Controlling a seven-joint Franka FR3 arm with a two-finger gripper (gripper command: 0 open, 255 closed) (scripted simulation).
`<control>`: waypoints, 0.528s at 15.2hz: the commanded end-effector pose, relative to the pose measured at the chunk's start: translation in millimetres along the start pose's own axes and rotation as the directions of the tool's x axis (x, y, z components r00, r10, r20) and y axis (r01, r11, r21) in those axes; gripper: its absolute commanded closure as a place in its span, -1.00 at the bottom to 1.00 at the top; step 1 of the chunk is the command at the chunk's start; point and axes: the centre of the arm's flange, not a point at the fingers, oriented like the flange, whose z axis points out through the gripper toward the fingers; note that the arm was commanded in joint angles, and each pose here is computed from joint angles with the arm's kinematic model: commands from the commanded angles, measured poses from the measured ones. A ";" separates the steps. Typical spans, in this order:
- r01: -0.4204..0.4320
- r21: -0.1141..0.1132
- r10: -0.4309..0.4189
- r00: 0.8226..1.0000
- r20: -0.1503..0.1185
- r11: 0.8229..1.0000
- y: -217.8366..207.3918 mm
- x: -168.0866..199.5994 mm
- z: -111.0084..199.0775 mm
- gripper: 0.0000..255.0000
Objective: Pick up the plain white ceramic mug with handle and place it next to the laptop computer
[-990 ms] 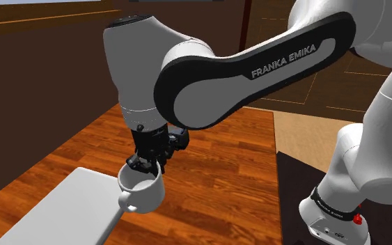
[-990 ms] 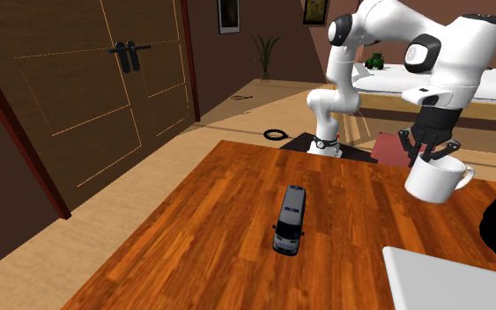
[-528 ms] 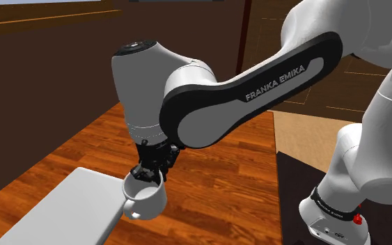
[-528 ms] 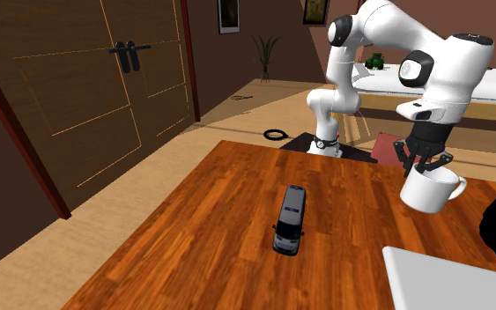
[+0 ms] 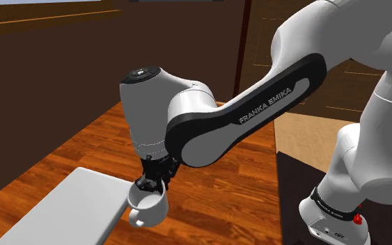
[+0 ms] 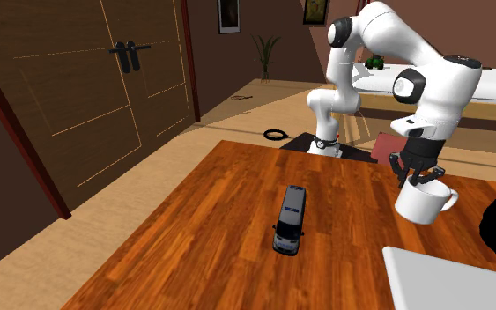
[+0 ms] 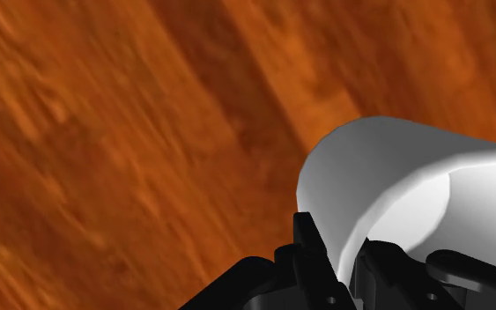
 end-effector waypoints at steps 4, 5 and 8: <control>0.000 0.001 0.000 1.000 -0.001 1.000 -0.3 -0.6 25.8 1.00; 0.000 0.001 0.000 1.000 -0.001 1.000 -0.2 -0.7 31.1 1.00; 0.000 0.001 0.000 1.000 -0.001 1.000 -0.1 -1.1 46.9 1.00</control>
